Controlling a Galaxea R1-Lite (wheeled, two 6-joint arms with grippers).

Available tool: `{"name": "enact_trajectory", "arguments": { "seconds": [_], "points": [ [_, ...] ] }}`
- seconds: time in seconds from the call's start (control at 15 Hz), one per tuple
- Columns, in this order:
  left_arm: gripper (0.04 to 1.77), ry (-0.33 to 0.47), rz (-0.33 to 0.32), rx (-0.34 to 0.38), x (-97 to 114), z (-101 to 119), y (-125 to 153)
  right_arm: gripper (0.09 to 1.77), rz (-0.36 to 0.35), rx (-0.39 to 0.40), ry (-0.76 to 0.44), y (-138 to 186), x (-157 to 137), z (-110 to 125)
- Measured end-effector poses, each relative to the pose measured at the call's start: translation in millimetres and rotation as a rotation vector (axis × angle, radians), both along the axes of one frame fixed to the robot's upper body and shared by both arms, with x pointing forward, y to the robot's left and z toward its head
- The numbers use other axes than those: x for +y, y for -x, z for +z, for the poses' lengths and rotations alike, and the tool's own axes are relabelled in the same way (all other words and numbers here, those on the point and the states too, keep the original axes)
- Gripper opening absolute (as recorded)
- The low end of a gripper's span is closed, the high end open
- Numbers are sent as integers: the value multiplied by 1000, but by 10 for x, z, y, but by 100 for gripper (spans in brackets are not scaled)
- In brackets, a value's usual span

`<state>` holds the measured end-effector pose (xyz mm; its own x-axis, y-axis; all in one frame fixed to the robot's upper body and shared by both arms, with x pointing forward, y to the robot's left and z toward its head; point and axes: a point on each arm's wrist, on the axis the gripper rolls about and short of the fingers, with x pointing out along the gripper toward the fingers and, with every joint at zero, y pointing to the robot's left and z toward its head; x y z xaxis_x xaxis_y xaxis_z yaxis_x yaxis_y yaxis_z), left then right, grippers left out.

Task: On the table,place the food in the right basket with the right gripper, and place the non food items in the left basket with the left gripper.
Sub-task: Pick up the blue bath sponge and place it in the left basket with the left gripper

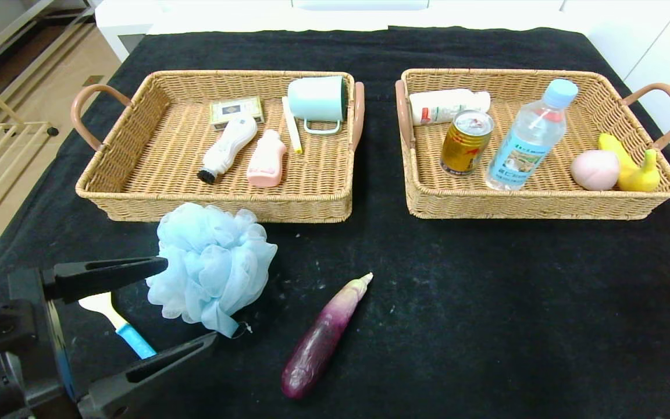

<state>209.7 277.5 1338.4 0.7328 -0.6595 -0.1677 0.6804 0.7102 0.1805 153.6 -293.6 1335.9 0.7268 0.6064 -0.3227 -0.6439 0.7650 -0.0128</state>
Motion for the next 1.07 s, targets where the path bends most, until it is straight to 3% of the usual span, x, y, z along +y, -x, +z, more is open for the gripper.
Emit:
{"name": "enact_trajectory", "arguments": {
  "seconds": [0.13,0.47,0.93,1.07],
  "points": [
    [172,-3,3,7,-1,-13,-6,170,77,-4,-37,25,6,-16],
    [172,4,36,-7,7,42,-19,170,153,-15,-67,60,1,-36],
    [172,17,72,-62,27,278,-5,170,196,-133,-80,-8,52,-101],
    [172,0,97,-25,41,342,9,170,194,-141,-76,-18,54,-103]
  ]
}}
